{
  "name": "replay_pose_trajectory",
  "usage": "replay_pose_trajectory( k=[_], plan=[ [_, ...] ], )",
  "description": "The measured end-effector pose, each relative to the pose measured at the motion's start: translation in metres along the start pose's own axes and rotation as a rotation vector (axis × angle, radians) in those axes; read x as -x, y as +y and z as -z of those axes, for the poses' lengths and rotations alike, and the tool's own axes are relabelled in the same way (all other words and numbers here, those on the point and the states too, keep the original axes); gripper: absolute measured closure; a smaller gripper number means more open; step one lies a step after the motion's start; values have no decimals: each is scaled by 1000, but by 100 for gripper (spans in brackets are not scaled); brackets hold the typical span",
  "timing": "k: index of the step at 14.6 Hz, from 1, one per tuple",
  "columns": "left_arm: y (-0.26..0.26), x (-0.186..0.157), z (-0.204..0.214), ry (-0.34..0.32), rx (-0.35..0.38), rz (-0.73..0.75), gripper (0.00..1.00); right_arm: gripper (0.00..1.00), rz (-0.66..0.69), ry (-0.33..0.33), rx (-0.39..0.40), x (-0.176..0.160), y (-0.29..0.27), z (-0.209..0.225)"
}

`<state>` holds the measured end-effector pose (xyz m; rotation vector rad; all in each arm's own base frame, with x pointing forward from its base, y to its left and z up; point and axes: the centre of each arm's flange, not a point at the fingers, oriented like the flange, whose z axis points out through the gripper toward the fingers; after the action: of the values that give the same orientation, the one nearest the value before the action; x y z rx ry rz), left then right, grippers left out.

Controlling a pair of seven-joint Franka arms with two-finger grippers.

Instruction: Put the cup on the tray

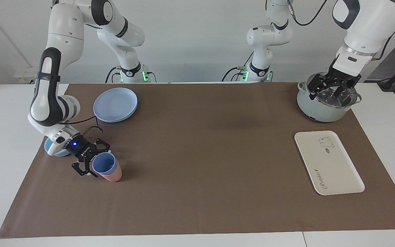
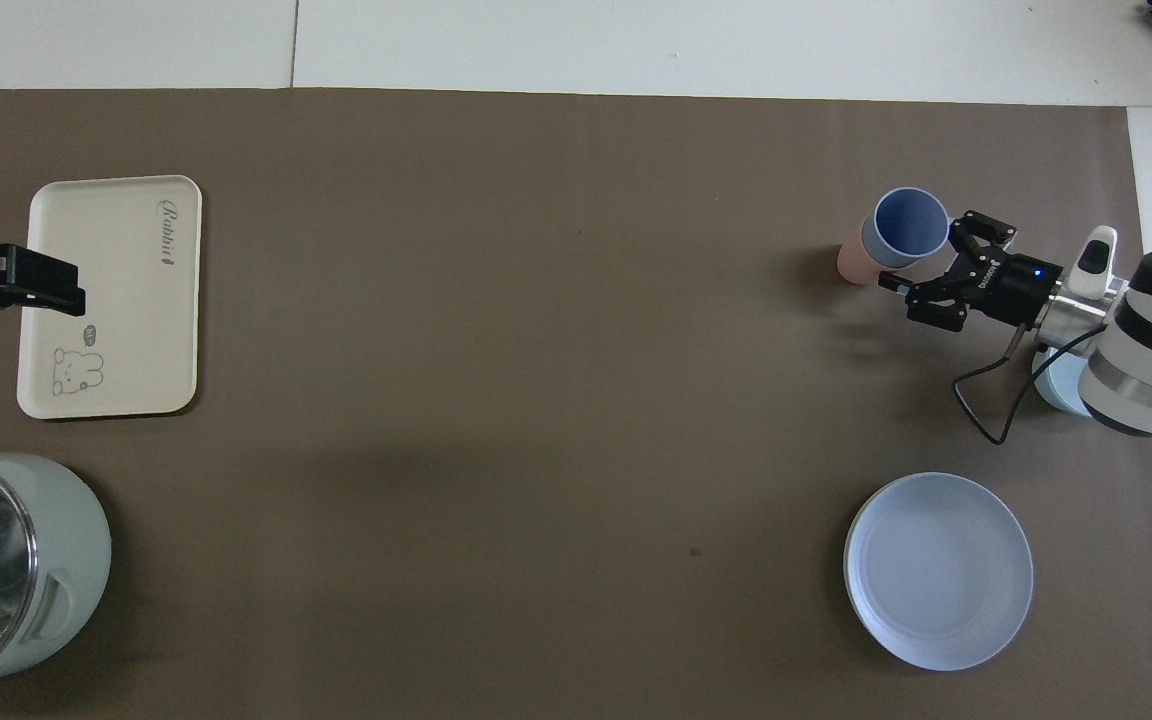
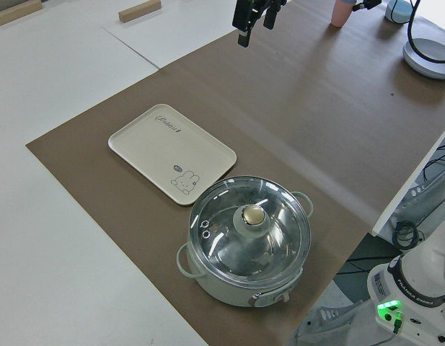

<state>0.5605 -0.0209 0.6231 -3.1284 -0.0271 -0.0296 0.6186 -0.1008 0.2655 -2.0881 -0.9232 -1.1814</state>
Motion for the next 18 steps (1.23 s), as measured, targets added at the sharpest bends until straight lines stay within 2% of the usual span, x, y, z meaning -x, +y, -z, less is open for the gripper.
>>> replay_pose_trajectory(
  k=[2, 16, 17, 18],
  plan=[
    [0, 0, 0, 0, 0, 0, 0, 0, -4, 20, 6, -3, -3, -6],
    [0, 0, 0, 0, 0, 0, 0, 0, 5, 26, 18, -9, -10, -21],
    [0, 0, 0, 0, 0, 0, 0, 10, 7, 26, 19, -9, -10, -21],
    [1, 0, 0, 0, 0, -2, 0, 14, 9, 26, 19, -9, -10, -21]
  ],
)
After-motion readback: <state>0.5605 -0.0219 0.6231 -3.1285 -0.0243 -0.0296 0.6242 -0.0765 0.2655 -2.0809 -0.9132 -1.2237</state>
